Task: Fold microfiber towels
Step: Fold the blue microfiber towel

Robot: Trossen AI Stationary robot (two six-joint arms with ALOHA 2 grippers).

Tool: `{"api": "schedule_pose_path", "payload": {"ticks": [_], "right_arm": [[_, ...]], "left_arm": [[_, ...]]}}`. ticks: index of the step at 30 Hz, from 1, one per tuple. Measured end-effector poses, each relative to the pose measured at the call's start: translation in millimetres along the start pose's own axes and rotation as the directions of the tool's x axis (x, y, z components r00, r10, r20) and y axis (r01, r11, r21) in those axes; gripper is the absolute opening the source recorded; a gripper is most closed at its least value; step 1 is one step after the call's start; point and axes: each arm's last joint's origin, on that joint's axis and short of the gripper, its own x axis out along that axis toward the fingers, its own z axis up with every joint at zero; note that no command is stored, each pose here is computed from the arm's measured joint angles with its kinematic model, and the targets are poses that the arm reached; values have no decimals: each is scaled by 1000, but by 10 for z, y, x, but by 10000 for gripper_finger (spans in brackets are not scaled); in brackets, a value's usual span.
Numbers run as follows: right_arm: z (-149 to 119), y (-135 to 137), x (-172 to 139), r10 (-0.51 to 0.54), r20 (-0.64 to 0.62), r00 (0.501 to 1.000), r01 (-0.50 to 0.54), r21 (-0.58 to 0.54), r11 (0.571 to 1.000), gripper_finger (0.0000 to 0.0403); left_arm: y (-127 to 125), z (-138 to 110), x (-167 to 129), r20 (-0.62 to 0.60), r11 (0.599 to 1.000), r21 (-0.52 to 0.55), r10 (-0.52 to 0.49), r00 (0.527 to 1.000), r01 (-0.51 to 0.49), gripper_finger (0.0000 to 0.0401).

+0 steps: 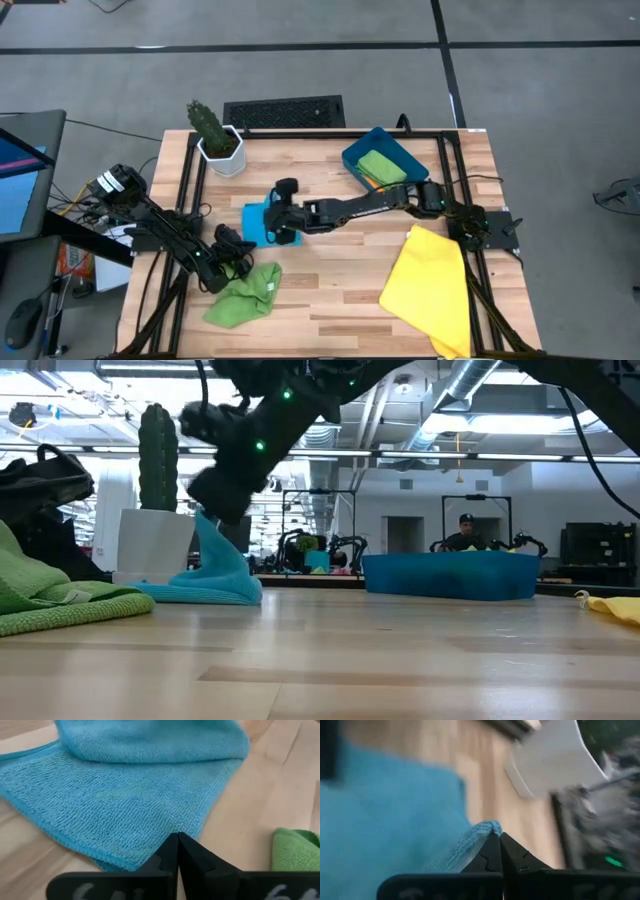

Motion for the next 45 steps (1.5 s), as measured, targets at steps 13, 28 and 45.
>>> {"api": "schedule_pose_path", "payload": {"ticks": [13, 28, 45], "right_arm": [[-881, -587, -606, -68, -623, 780, 107, 26, 994, 3], [-1116, -311, -985, -74, -642, 763, 187, 110, 976, 2], [-389, -163, -429, 58, 96, 994, -78, 216, 973, 2]], "left_arm": [[-85, 45, 32, -5, 998, -25, -55, 998, 55, 0], [-164, 138, 93, 21, 995, 5, -100, 995, 100, 0], [-167, 129, 92, -5, 994, 4, -111, 994, 112, 0]]}}
